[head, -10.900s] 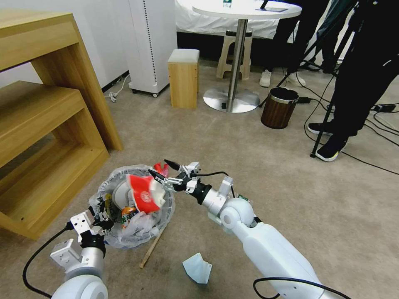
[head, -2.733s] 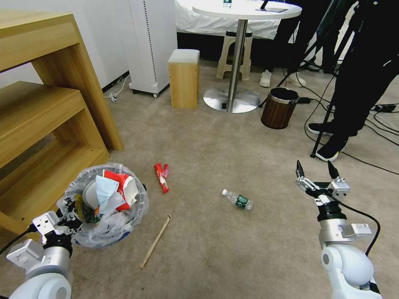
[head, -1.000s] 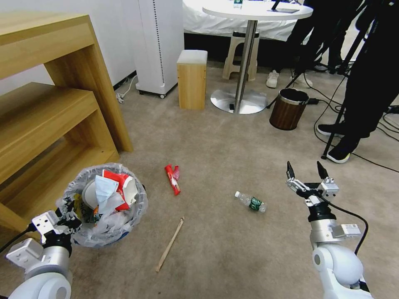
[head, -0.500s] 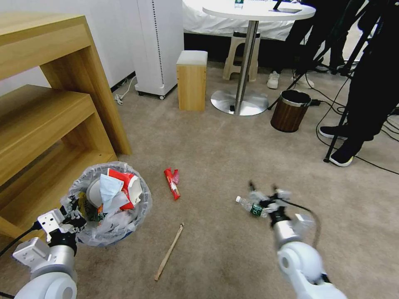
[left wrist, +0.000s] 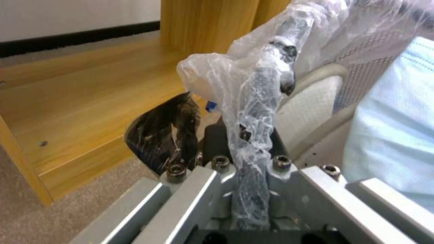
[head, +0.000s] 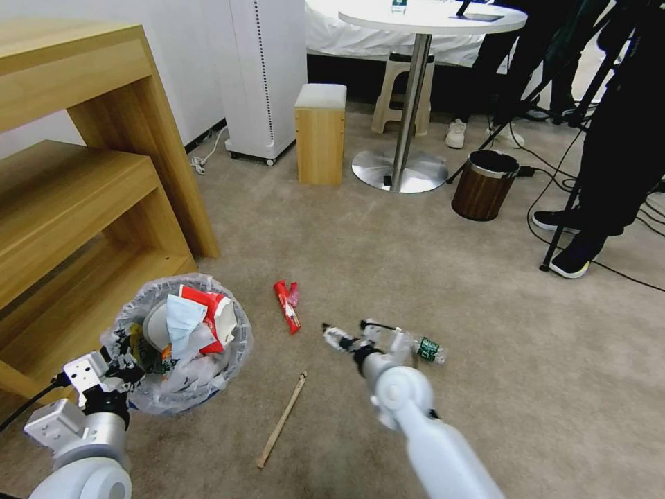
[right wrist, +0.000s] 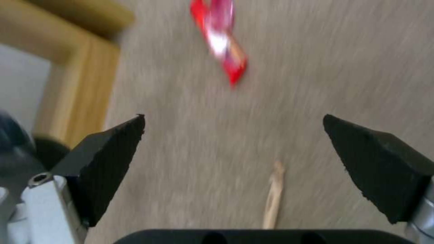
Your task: Pick up the trash bin and place the garbage on the floor into it.
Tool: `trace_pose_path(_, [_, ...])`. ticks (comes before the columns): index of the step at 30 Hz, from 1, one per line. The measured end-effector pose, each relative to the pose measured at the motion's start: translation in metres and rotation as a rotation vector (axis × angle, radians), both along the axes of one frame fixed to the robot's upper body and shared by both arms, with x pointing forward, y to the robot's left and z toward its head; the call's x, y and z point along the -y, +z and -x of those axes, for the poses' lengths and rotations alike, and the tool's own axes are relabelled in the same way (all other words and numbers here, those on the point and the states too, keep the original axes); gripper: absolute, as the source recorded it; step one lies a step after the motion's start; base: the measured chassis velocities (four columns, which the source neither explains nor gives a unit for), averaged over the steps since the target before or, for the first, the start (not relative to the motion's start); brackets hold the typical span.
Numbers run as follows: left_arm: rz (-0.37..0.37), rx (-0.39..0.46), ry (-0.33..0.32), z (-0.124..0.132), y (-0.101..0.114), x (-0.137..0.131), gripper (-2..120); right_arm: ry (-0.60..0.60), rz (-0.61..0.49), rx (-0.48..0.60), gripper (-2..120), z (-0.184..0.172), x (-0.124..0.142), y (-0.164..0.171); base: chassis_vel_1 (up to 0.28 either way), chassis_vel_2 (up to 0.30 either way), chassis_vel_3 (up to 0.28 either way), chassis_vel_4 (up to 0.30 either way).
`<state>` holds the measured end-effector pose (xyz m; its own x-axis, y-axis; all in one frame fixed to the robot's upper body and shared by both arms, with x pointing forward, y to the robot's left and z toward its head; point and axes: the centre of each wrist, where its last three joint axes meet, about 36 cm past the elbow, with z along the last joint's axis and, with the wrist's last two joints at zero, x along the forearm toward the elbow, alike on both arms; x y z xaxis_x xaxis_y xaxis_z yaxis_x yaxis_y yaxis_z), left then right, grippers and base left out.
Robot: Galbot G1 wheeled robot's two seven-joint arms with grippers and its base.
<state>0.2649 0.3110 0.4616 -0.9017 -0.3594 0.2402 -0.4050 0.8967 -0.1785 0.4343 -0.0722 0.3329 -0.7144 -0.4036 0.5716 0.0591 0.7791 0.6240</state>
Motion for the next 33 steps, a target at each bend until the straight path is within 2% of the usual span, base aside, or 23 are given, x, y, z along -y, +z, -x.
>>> trace_pose_path(8, [0.001,-0.004,0.005,0.000,-0.001,0.004,1,0.033,-0.011,-0.128,100,0.015,-0.045,-0.026,0.000,0.000,0.000,0.000])
trace_pose_path(12, [0.001,-0.003,0.006,0.000,-0.001,0.005,1,0.065,0.031,-0.177,100,0.026,-0.053,-0.039,0.000,0.000,0.000,0.000])
trace_pose_path(22, [-0.006,0.002,0.011,0.002,-0.001,0.004,1,0.087,0.084,-0.224,100,0.033,-0.052,-0.066,0.000,0.000,0.000,0.000])
trace_pose_path(26, [-0.009,0.004,0.011,0.002,0.000,0.003,1,0.093,0.072,-0.209,100,0.033,-0.052,-0.060,0.000,0.000,0.000,0.000])
trace_pose_path(30, [-0.009,0.002,0.011,0.001,-0.001,0.002,1,0.112,0.042,-0.173,100,0.035,-0.052,-0.036,0.000,0.000,0.000,0.000])
trace_pose_path(33, [-0.011,-0.003,0.014,0.000,-0.003,0.000,1,0.163,0.082,-0.180,100,0.046,-0.037,-0.027,0.000,0.000,0.000,0.000])
